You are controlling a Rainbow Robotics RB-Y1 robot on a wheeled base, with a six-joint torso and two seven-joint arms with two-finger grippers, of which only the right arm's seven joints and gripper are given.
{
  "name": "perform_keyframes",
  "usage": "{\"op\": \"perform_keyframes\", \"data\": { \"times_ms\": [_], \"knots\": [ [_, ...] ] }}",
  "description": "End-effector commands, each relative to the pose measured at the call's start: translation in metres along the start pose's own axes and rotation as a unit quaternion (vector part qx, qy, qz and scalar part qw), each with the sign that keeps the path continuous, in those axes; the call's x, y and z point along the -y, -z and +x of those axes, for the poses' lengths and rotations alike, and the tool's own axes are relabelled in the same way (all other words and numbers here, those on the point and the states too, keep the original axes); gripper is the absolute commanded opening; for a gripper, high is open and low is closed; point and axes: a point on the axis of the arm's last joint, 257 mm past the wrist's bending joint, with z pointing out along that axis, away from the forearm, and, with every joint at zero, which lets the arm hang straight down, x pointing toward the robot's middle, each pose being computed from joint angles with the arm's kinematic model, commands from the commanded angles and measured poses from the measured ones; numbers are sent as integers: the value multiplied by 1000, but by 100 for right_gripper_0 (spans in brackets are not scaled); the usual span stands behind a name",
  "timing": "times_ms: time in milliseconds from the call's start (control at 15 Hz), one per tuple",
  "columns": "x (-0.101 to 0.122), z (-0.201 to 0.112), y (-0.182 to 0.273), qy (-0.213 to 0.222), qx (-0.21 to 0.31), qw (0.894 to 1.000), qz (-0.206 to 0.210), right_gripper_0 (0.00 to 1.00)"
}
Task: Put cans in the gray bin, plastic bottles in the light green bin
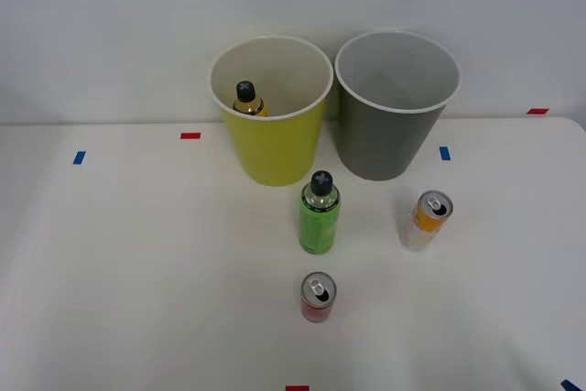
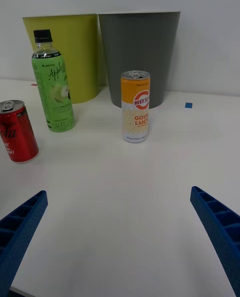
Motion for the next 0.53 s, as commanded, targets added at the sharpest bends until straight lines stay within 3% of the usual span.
{"op": "perform_keyframes", "data": {
  "times_ms": [67, 533],
  "knots": [
    [0, 0, 0, 0, 0, 1000, 0, 100],
    [0, 0, 0, 0, 0, 1000, 0, 100]
  ]
}}
